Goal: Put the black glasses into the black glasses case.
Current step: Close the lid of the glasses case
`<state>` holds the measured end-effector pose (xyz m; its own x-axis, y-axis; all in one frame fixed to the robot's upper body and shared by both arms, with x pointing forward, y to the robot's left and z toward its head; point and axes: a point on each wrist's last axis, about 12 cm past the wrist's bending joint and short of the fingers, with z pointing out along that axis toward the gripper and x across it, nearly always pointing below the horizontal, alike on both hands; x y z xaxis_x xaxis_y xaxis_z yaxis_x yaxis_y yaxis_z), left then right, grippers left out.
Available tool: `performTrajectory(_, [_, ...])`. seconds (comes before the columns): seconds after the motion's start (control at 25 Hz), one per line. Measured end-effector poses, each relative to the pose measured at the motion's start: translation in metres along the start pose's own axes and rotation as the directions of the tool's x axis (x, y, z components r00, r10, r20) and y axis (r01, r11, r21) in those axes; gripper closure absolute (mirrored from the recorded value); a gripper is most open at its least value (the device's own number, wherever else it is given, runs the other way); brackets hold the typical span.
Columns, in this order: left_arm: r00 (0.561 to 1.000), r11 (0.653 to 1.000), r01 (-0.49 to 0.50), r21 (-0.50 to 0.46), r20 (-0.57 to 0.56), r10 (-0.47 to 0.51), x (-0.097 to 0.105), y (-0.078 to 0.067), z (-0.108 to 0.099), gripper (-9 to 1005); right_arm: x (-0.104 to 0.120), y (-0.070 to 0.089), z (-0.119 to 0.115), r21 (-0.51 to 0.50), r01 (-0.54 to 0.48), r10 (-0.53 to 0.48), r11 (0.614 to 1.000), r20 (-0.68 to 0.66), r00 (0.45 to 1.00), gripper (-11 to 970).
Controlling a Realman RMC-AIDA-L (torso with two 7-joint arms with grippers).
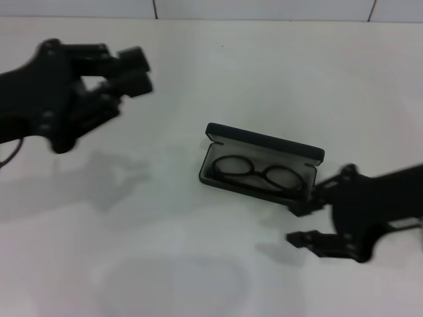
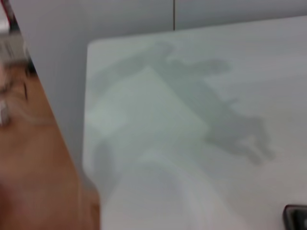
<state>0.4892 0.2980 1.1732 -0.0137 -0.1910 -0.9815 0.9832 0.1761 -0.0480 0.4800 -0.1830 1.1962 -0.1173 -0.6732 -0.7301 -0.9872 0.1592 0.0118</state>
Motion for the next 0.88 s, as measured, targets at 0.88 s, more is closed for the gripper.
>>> performTrajectory(0.88, [0.719,0.998,-0.003,-0.066,-0.694,-0.044,0.074,0.095,0.142,790,0.190,0.037,-0.130,0.112,-0.497,0.362,0.861,0.552,0.751,506])
